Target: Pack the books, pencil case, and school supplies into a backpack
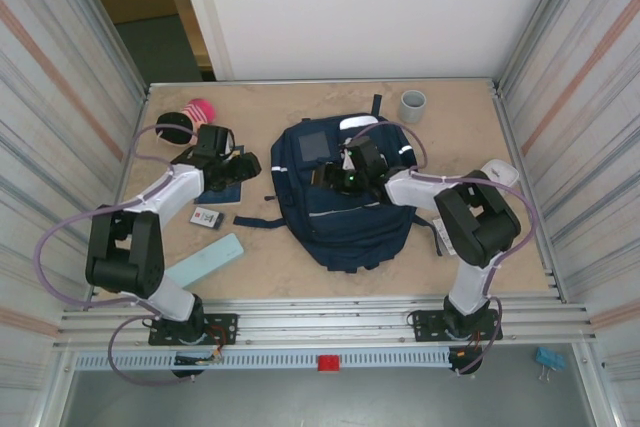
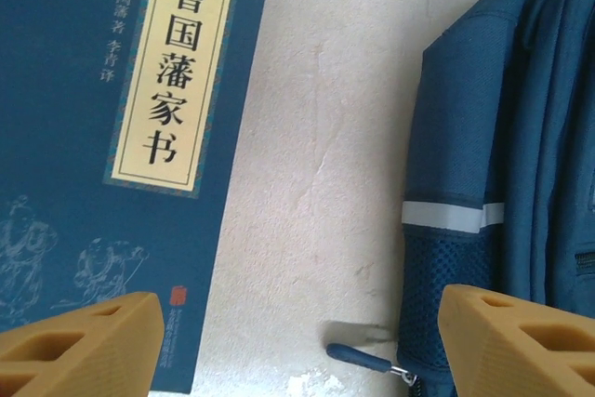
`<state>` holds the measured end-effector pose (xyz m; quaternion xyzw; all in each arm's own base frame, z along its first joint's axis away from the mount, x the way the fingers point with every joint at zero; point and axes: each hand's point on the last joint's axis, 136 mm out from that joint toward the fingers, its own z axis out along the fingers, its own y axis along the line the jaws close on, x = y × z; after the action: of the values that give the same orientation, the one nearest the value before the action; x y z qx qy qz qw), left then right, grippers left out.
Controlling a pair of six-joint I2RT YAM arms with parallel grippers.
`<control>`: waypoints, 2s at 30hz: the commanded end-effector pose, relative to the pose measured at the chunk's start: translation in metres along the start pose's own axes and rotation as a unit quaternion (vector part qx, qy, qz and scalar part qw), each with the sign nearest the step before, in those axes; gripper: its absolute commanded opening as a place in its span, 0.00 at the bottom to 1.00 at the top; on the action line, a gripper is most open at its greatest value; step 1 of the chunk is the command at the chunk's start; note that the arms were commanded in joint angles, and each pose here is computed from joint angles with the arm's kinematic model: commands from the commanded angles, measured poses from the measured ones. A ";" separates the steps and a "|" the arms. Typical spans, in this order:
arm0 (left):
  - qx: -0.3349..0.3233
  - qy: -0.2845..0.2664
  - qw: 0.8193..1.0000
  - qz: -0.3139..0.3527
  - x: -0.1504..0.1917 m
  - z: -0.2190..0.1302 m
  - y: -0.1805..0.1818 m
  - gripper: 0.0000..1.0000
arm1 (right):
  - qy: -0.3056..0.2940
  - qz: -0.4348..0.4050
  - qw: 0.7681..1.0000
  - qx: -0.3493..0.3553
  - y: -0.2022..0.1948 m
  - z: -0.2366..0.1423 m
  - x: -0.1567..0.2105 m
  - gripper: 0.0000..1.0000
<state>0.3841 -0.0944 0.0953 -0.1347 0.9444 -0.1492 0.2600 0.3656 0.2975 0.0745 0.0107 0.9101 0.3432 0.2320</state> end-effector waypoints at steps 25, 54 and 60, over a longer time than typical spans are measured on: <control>0.002 -0.008 0.999 -0.031 -0.025 -0.023 0.031 0.79 | 0.076 -0.147 0.986 -0.030 0.131 0.087 0.036 0.72; -0.053 0.084 0.994 0.039 -0.024 0.040 0.046 0.77 | -0.013 -0.176 0.979 -0.102 0.131 -0.070 0.015 0.73; -0.015 0.154 0.987 0.049 0.012 0.067 0.018 0.77 | -0.030 -0.169 0.981 -0.092 0.118 -0.089 0.013 0.73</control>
<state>0.4220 -0.0701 0.0375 -0.0944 0.9759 -0.1118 0.1617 0.3033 0.3469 0.2290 -0.1510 0.8374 0.4080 0.3310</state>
